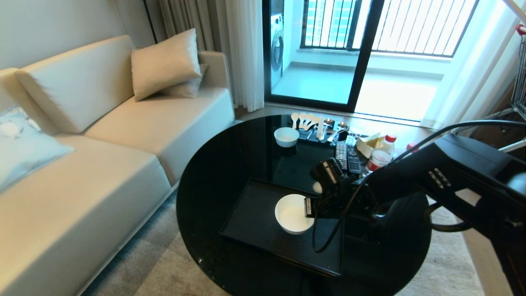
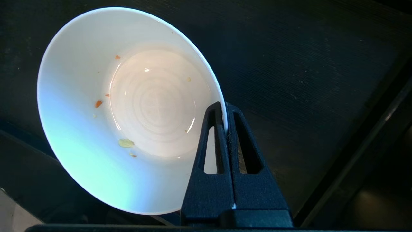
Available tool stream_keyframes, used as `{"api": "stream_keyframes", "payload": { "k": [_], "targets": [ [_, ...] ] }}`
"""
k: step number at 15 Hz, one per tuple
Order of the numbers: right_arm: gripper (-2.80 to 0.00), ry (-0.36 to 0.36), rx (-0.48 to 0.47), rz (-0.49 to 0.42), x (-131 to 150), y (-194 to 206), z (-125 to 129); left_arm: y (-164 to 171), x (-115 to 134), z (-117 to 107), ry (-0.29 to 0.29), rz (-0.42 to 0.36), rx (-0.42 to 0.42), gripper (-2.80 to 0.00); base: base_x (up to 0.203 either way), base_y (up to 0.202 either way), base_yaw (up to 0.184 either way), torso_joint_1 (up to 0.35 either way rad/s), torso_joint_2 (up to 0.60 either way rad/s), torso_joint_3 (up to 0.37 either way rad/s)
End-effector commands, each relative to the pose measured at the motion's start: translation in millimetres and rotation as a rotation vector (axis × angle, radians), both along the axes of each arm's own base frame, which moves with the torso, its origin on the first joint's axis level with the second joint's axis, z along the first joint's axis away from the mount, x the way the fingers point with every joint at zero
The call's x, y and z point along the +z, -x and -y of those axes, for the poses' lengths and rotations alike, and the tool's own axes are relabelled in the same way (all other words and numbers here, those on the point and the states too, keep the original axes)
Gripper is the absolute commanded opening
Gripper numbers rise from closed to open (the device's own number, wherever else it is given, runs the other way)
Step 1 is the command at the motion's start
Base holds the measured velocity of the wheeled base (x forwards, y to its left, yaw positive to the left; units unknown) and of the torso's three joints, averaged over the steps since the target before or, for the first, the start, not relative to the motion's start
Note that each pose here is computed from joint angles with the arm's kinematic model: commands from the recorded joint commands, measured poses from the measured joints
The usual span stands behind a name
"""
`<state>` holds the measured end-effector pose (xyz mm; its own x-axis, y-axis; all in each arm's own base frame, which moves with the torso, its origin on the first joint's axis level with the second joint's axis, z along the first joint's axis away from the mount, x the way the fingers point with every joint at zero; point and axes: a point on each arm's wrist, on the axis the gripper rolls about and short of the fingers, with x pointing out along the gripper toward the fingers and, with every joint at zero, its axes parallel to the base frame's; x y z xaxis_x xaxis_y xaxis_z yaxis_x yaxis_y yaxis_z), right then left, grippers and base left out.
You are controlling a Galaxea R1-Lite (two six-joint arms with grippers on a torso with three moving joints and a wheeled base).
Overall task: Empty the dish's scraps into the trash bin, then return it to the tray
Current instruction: Put the bowl back to the table
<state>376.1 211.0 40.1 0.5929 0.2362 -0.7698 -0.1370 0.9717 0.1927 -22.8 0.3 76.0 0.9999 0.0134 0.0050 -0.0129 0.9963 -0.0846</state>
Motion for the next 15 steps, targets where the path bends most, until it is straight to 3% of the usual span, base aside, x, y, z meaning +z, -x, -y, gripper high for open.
{"api": "stream_keyframes", "payload": {
  "k": [1,15],
  "targets": [
    [-2.8,0.005,-0.009,-0.012,-11.6,-6.5,-0.2,0.0,0.1,0.0,0.001,0.001,0.0,-2.8,0.0,0.0,0.0,0.0,0.0,0.0],
    [-2.8,0.008,-0.048,-0.022,-21.3,-18.4,13.1,0.0,0.1,0.0,0.001,0.001,0.0,-2.8,0.0,0.0,0.0,0.0,0.0,0.0]
  ]
}}
